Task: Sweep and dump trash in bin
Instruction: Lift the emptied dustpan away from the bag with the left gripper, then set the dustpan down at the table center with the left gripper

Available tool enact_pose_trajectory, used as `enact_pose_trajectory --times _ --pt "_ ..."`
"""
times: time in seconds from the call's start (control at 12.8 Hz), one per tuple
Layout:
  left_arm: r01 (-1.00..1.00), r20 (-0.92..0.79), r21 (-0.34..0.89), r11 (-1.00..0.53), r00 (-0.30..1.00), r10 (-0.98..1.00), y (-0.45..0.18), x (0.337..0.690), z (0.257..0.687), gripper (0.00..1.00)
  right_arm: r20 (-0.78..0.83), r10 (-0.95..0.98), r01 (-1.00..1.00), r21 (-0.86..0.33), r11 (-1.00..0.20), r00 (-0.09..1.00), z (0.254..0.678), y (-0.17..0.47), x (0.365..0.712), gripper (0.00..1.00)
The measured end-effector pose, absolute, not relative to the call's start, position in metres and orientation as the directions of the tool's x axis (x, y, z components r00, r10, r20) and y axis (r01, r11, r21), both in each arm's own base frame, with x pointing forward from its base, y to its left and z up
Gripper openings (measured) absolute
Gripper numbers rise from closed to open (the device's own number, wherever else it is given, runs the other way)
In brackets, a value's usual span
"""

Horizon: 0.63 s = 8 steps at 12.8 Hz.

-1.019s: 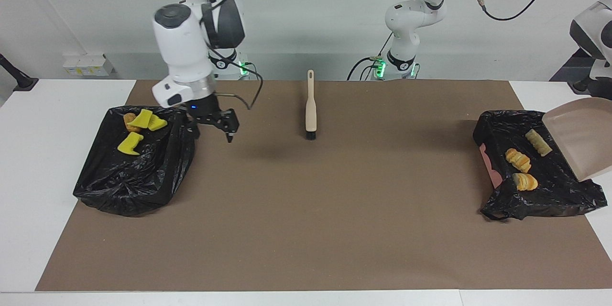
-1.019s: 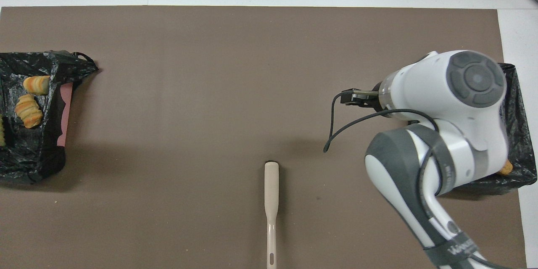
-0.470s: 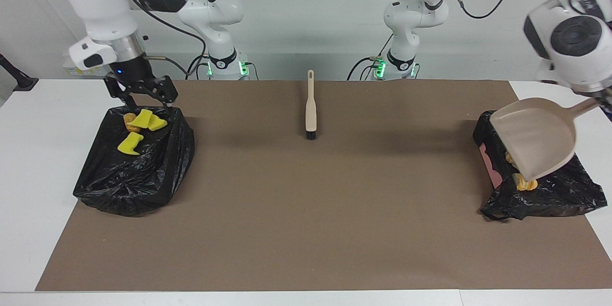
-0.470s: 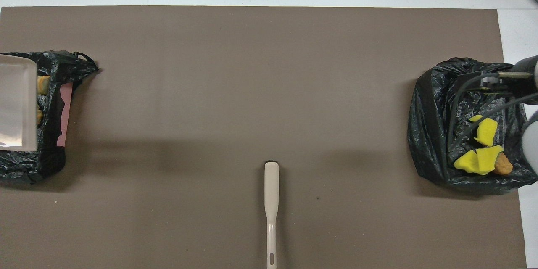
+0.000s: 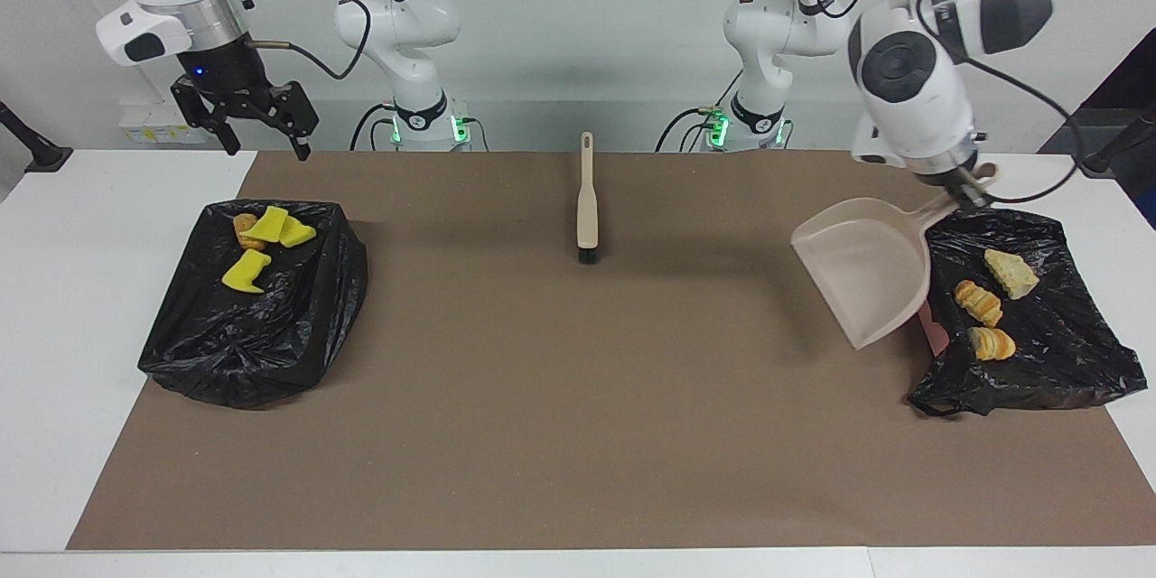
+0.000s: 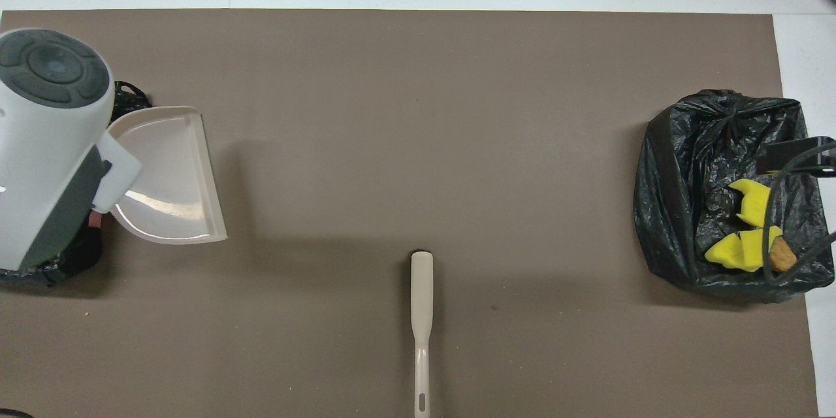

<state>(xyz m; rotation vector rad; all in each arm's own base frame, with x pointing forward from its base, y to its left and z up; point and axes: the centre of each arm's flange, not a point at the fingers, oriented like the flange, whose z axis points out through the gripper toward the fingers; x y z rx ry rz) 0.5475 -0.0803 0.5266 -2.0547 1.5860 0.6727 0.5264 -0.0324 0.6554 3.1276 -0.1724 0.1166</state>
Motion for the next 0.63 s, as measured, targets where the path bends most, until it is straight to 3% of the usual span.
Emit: enact_pose_trajectory --times 0.63 --pt "-0.707 -0.334 -0.122 -0.697 0.690 -0.642 -0.219 0.510 0.482 0.31 0.063 -0.122 -0.122 0.000 -0.993 0.991 0.650 -0.040 0.525 1.00"
